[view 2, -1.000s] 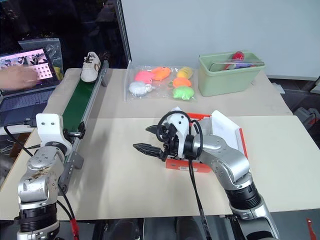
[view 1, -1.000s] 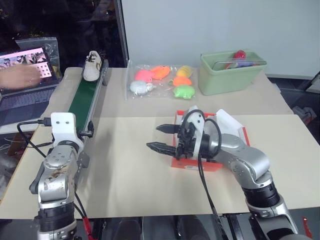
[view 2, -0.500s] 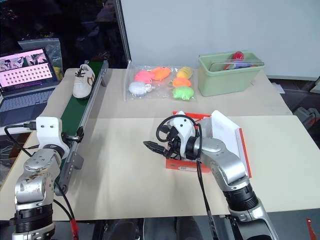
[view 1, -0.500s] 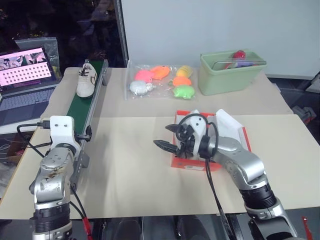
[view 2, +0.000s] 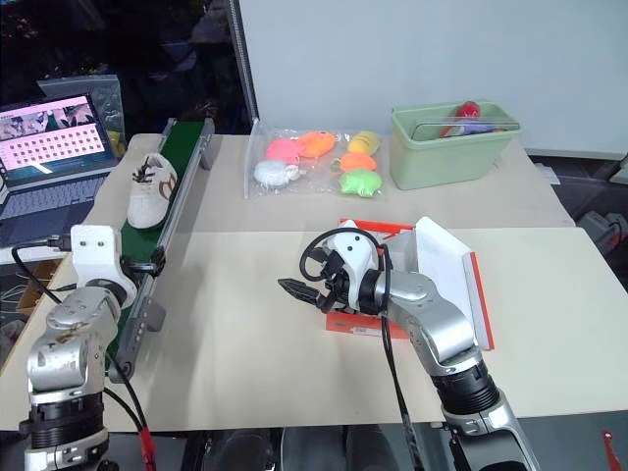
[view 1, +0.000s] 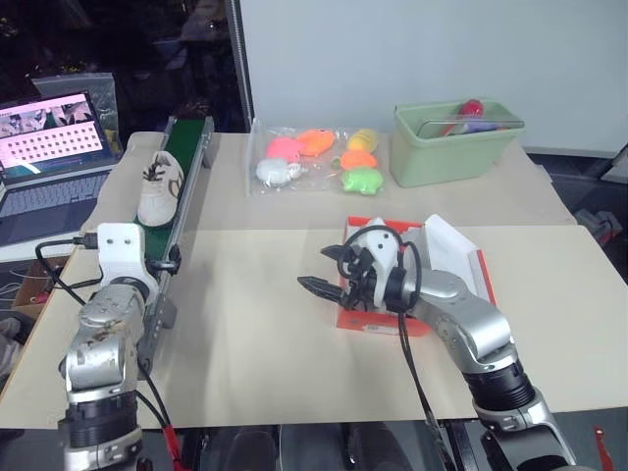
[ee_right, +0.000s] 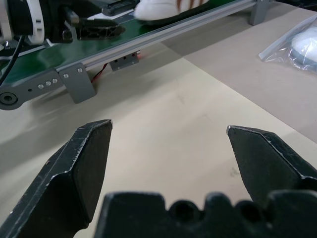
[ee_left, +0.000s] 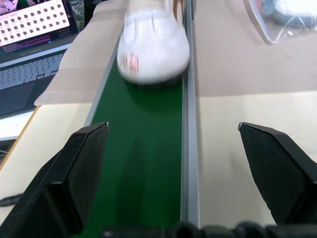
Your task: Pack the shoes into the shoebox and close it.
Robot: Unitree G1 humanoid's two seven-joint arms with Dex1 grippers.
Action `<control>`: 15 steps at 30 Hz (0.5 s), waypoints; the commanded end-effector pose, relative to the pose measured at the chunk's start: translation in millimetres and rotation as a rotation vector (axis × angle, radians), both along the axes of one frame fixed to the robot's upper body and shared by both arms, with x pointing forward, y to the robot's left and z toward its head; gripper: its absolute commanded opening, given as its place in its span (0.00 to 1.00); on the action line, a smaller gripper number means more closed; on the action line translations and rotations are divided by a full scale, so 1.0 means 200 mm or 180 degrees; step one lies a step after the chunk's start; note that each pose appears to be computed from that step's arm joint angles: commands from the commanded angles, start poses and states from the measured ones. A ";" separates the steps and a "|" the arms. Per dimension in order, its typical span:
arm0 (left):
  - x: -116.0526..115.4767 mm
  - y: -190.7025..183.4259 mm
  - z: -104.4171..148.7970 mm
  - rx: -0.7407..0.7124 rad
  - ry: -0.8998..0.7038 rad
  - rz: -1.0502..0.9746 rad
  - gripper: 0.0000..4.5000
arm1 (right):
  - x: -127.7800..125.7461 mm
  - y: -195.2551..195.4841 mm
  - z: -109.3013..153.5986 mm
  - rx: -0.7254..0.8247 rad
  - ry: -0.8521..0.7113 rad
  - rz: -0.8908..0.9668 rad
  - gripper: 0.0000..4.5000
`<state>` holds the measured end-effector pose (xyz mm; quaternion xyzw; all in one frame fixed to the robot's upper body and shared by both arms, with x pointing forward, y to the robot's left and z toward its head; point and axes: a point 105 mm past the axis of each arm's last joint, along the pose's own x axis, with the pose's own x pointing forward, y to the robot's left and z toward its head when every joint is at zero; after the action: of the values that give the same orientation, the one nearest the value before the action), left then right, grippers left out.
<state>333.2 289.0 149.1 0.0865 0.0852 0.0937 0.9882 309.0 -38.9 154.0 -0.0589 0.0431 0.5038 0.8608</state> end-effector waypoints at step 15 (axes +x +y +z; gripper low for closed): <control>-0.06 0.07 -0.19 -0.0465 0.0901 0.0136 1.00 | 0.00 -0.02 0.09 0.0169 -0.0151 -0.0111 0.97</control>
<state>327.6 306.8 130.4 0.0412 0.1948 0.1025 0.9746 312.2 -41.2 155.7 -0.0487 0.0395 0.4860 0.8717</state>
